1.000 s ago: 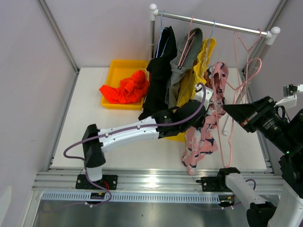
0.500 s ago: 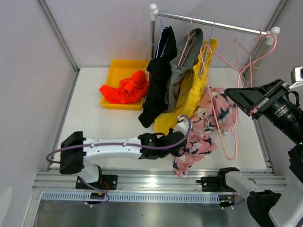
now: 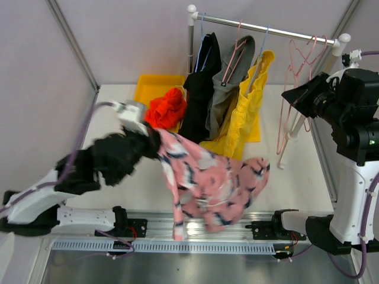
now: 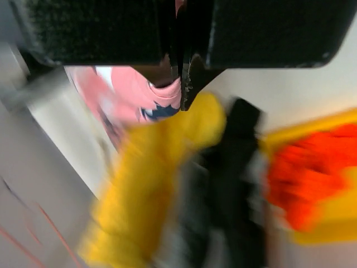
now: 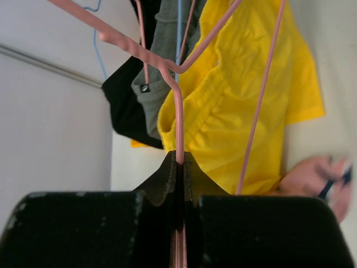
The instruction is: Remove the shorts from the hanger
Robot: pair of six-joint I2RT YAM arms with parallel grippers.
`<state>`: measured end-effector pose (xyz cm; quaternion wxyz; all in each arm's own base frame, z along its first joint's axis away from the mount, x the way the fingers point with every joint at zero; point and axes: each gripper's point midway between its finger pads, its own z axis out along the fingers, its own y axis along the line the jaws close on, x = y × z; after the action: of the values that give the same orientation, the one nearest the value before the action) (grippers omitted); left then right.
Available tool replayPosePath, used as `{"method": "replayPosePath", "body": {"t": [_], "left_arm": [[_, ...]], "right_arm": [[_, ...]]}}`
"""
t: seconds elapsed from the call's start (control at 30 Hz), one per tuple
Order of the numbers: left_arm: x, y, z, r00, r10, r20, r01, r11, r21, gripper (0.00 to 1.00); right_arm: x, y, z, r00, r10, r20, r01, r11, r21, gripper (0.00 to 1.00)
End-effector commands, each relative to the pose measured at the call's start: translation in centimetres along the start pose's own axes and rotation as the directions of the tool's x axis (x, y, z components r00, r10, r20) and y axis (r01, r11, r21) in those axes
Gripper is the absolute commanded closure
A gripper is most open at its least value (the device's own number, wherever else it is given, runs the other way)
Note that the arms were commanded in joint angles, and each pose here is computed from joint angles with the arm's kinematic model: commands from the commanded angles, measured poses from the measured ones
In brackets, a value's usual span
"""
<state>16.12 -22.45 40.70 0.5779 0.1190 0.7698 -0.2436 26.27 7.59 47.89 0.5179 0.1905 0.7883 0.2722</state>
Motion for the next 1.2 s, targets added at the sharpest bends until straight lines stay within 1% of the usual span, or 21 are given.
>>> {"method": "replayPosePath", "body": {"t": [0.0,0.03,0.07,0.1,0.17,0.27,0.3,0.37,0.4,0.43,0.47,0.53,0.67,0.7,0.73,0.8,0.93,1.0,1.03,1.13,1.17], "left_arm": [[-5.3,6.7,0.1,0.989,0.084,0.125,-0.062,0.983,-0.175,1.0],[-6.8,9.3,0.6,0.984,0.107,0.144,-0.067,0.964,-0.256,1.0],[-7.2,8.7,2.1,0.984,0.114,0.137,-0.083,0.973,-0.218,1.0],[-10.0,10.5,1.9,0.975,0.118,0.187,-0.065,0.961,-0.268,1.0],[-11.4,10.5,4.7,0.972,0.132,0.192,-0.083,0.966,-0.247,1.0],[-17.5,11.6,4.5,0.939,0.137,0.316,-0.049,0.962,-0.27,1.0],[-17.5,13.0,7.0,0.947,0.147,0.284,-0.056,0.951,-0.304,1.0],[-22.3,13.1,6.0,0.912,0.158,0.378,-0.03,0.946,-0.322,1.0],[-21.8,14.7,9.4,0.93,0.163,0.329,-0.044,0.939,-0.342,1.0],[-22.4,15.1,10.5,0.931,0.158,0.329,-0.043,0.943,-0.33,1.0],[-26.4,14.1,8.6,0.888,0.161,0.431,-0.031,0.956,-0.293,1.0],[-27.6,15.1,11.8,0.881,0.166,0.444,-0.045,0.962,-0.27,1.0],[-30.4,16.1,13.7,0.819,0.181,0.544,-0.058,0.97,-0.235,1.0],[-28.5,17.8,16.3,0.844,0.202,0.497,-0.071,0.96,-0.27,1.0],[-29.3,18.7,16.9,0.816,0.224,0.532,-0.065,0.952,-0.3,1.0],[-28.8,20.9,18.5,0.821,0.254,0.511,-0.055,0.926,-0.373,1.0],[-22.6,26.3,24.0,0.906,0.225,0.359,-0.019,0.868,-0.496,1.0],[-19.1,27.6,26.1,0.938,0.185,0.294,-0.012,0.863,-0.504,0.94],[-16.2,28.4,27.6,0.96,0.161,0.231,-0.022,0.861,-0.508,0.89],[-10.2,29.5,30.7,0.994,0.077,0.082,-0.027,0.873,-0.487,0.46],[-8.7,29.7,31.3,0.998,0.049,0.042,-0.023,0.875,-0.483,0.41]], "right_arm": [[-2.7,-0.4,0.7,0.986,-0.128,0.11,0.128,0.992,0.008,1.0],[-2.9,-0.5,1.3,0.984,-0.136,0.113,0.136,0.991,0.009,1.0],[-3.6,-0.7,1.9,0.979,-0.15,0.135,0.149,0.989,0.011,1.0],[-3.5,-1.2,3.2,0.982,-0.151,0.116,0.15,0.989,0.015,1.0],[-4.1,-1.2,4.9,0.981,-0.155,0.114,0.157,0.988,-0.008,1.0],[-5.4,-2.2,7.0,0.981,-0.142,0.134,0.144,0.99,-0.003,1.0],[-5.6,-2.9,8.4,0.983,-0.14,0.123,0.14,0.99,0.011,1.0],[-6.4,-3.2,9.6,0.981,-0.14,0.137,0.14,0.99,0.008,1.0],[-6.7,-3.5,10.0,0.981,-0.135,0.141,0.134,0.991,0.01,1.0],[-6.8,-4.2,11.1,0.984,-0.125,0.131,0.123,0.992,0.02,1.0],[-7.2,-4.1,11.7,0.982,-0.127,0.143,0.127,0.992,0.006,1.0],[-7.8,-5.0,13.3,0.982,-0.117,0.147,0.117,0.993,0.009,1.0],[-7.4,-6.2,15.9,0.989,-0.101,0.109,0.101,0.995,0.006,1.0],[-7.3,-6.4,16.4,0.99,-0.1,0.101,0.1,0.995,0.005,1.0],[-7.3,-6.6,16.8,0.99,-0.098,0.099,0.098,0.995,0.002,1.0],[-6.7,-7.3,17.6,0.993,-0.092,0.079,0.091,0.996,0.008,1.0],[-6.4,-8.0,18.4,0.993,-0.091,0.072,0.09,0.996,0.012,1.0],[-6.4,-8.4,18.7,0.994,-0.084,0.068,0.084,0.996,0.012,1.0],[-6.5,-8.4,18.7,0.994,-0.083,0.07,0.083,0.997,0.01,1.0],[-6.8,-8.2,18.7,0.994,-0.083,0.073,0.083,0.997,0.003,1.0],[-6.8,-8.2,18.7,0.994,-0.081,0.073,0.081,0.997,0.005,1.0]]}}
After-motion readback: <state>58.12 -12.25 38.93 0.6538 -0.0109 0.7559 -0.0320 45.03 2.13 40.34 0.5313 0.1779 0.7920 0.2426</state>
